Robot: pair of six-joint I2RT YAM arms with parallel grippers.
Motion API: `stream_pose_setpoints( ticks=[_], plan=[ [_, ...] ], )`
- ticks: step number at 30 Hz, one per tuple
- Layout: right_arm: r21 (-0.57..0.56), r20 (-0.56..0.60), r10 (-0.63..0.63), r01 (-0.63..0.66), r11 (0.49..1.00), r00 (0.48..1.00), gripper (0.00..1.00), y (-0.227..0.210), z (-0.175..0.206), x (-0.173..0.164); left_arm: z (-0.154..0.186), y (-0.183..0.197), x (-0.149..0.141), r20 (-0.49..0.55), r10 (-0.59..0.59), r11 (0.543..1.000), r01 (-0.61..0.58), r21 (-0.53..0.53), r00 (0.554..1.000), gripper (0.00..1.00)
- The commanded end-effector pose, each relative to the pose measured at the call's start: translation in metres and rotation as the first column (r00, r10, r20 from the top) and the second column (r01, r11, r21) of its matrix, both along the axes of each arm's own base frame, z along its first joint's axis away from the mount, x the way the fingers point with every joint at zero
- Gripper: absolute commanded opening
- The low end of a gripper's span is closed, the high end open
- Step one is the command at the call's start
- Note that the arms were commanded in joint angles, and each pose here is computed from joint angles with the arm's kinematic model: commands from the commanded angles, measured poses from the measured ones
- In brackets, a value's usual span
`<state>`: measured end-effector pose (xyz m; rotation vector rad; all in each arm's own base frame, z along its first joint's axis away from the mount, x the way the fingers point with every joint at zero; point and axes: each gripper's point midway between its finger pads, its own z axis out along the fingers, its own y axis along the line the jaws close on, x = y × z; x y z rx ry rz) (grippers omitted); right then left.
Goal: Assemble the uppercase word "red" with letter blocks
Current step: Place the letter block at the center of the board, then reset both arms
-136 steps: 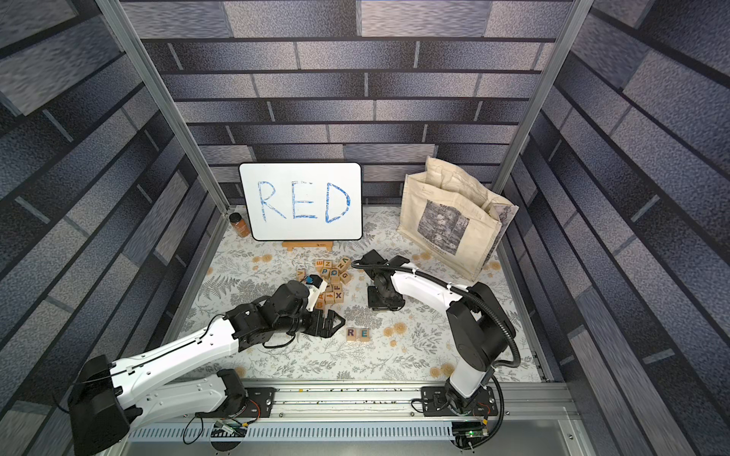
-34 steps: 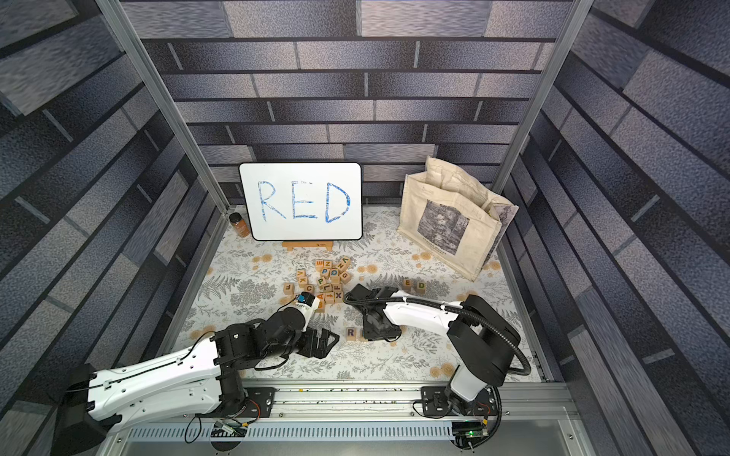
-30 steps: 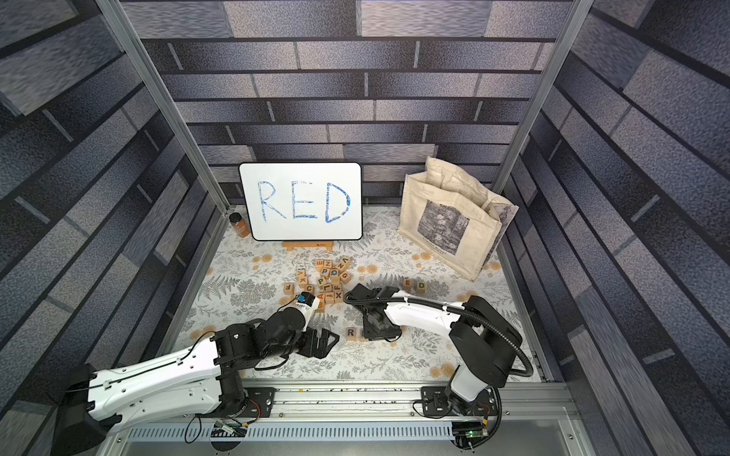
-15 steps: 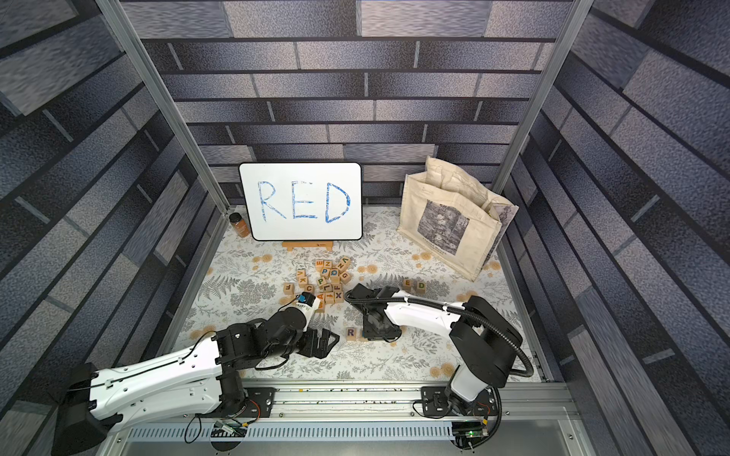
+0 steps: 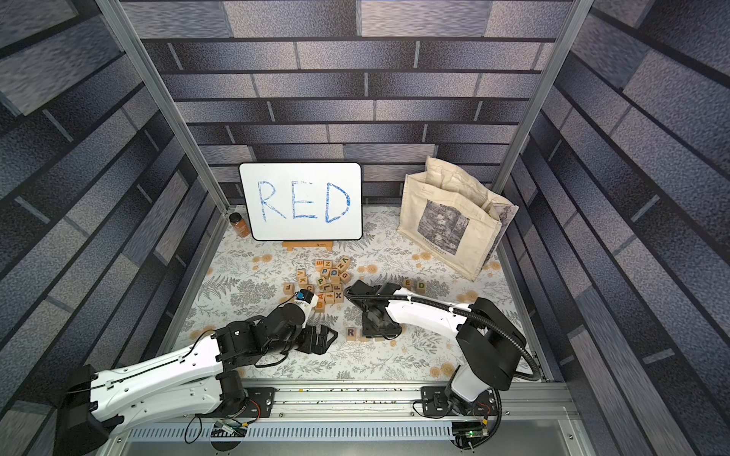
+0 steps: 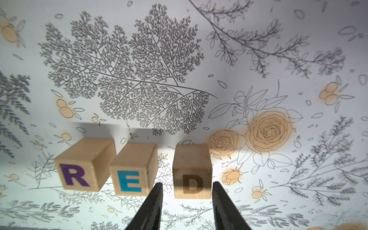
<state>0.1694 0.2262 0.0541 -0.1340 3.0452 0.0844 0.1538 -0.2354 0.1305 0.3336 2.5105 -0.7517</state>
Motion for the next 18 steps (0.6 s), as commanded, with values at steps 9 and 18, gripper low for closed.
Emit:
stream_pose_setpoints(
  ticks=[9, 18],
  plan=[
    [0.163, 0.086, 0.084, -0.098, 0.982, 0.993, 1.00, 0.016, 0.060, 0.014, 0.040, 0.043, 0.043, 0.084, 0.082, 0.996, -0.084, 0.019, 0.993, 1.00],
    [0.262, 0.185, 0.140, -0.187, 0.947, 0.973, 1.00, 0.012, 0.099, 0.049, 0.054, 0.094, 0.091, 0.300, 0.240, 0.958, -0.275, 0.079, 0.923, 1.00]
  ],
)
